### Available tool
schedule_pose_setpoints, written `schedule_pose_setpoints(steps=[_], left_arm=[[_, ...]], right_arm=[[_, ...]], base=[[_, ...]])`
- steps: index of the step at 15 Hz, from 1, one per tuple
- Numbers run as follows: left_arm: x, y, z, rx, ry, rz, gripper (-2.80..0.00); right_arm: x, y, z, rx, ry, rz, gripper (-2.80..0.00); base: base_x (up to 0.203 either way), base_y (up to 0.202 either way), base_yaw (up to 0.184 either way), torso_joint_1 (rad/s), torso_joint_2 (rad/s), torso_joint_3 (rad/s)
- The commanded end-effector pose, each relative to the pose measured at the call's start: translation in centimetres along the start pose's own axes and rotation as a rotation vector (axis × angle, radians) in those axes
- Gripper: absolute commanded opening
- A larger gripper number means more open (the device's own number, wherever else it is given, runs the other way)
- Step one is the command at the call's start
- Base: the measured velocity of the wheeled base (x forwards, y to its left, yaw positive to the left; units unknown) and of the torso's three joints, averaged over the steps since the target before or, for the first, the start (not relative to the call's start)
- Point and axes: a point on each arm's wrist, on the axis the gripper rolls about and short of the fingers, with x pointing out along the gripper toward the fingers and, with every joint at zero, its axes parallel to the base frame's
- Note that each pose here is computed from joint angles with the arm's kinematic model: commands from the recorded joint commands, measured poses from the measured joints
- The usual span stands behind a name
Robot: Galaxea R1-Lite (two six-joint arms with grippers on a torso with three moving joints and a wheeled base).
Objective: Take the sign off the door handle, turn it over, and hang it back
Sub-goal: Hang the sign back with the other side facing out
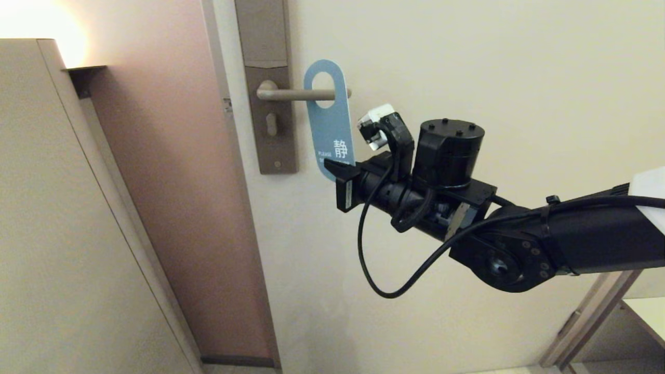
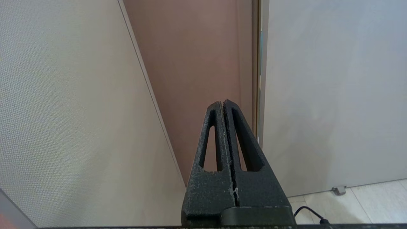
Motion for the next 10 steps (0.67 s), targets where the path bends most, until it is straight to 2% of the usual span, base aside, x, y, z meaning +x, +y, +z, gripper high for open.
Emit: schedule_pose_setpoints(steps=[1,8,9,10], left_arm=[[0.01,0.00,0.00,0.000,0.001,-0.001,-2.80],[0.01,0.00,0.00,0.000,0.002,0.000,-2.80],[0.01,0.00,0.00,-0.001,0.002,0.001,-2.80],[0.01,0.00,0.00,0.000,0.001,-0.001,-2.80]], right_arm=[[0.43,1.12,0.05,-0.001,-0.011,0.029,-2.80],[0.90,1.46,-0.64,-0.012,0.003,0.038,-2.80],[0.93,1.46,-0.69,-0.012,0.004,0.038,-0.37],[0.99,1.46,-0.74,-0.012,0.006,0.038,0.00]], base=[[0.000,0.000,0.000,0.000,0.00,0.000],[0.000,0.000,0.000,0.000,0.00,0.000],[0.000,0.000,0.000,0.000,0.00,0.000],[0.000,0.000,0.000,0.000,0.00,0.000]])
